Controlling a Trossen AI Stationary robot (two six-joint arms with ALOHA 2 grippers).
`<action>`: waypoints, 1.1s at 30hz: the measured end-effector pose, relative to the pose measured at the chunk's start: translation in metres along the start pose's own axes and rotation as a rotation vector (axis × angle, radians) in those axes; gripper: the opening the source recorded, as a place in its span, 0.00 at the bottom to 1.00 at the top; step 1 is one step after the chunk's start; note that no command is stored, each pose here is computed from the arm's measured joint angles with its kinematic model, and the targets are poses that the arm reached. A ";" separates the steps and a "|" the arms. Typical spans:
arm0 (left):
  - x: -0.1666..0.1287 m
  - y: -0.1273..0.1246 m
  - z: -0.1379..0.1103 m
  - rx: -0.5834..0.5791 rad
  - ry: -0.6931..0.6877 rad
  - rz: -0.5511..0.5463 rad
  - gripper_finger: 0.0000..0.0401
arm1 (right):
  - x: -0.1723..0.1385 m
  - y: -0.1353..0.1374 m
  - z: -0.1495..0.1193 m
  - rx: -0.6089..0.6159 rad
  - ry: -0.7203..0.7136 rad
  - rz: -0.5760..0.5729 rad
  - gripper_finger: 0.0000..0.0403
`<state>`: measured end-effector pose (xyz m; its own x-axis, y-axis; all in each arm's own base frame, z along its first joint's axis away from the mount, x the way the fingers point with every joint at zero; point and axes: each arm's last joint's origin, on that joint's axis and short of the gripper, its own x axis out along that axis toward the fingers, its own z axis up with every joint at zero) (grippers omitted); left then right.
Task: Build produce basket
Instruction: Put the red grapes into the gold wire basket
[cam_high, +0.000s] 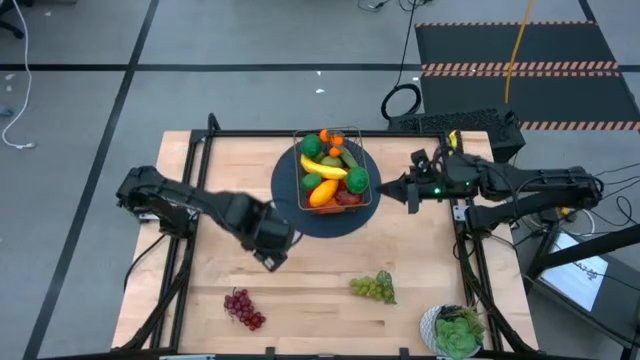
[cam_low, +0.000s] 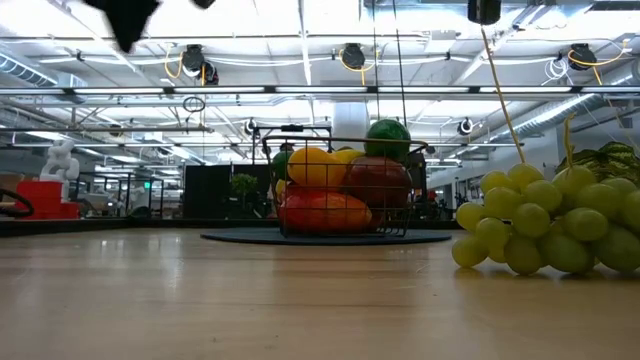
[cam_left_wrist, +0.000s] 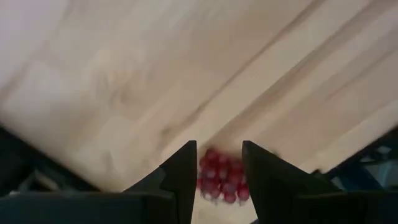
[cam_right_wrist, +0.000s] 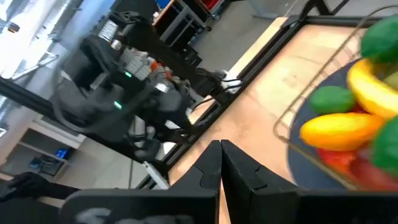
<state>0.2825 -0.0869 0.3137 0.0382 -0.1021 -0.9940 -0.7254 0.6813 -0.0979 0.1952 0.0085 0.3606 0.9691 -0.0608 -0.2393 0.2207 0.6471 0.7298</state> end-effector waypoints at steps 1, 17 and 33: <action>0.007 -0.001 -0.005 -0.017 0.019 0.015 0.32 | 0.002 0.003 -0.002 -0.002 -0.003 0.009 0.00; 0.078 -0.002 -0.045 -0.255 0.167 0.097 0.38 | 0.015 0.028 -0.041 0.024 0.103 0.074 0.00; 0.112 -0.005 -0.090 -0.406 0.142 0.116 0.42 | 0.011 0.035 -0.052 0.020 0.134 0.097 0.00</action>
<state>0.2283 -0.1670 0.2071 -0.1333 -0.1597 -0.9781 -0.9315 0.3571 0.0687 0.2083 0.0701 0.3506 0.9628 0.1044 -0.2492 0.1301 0.6293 0.7662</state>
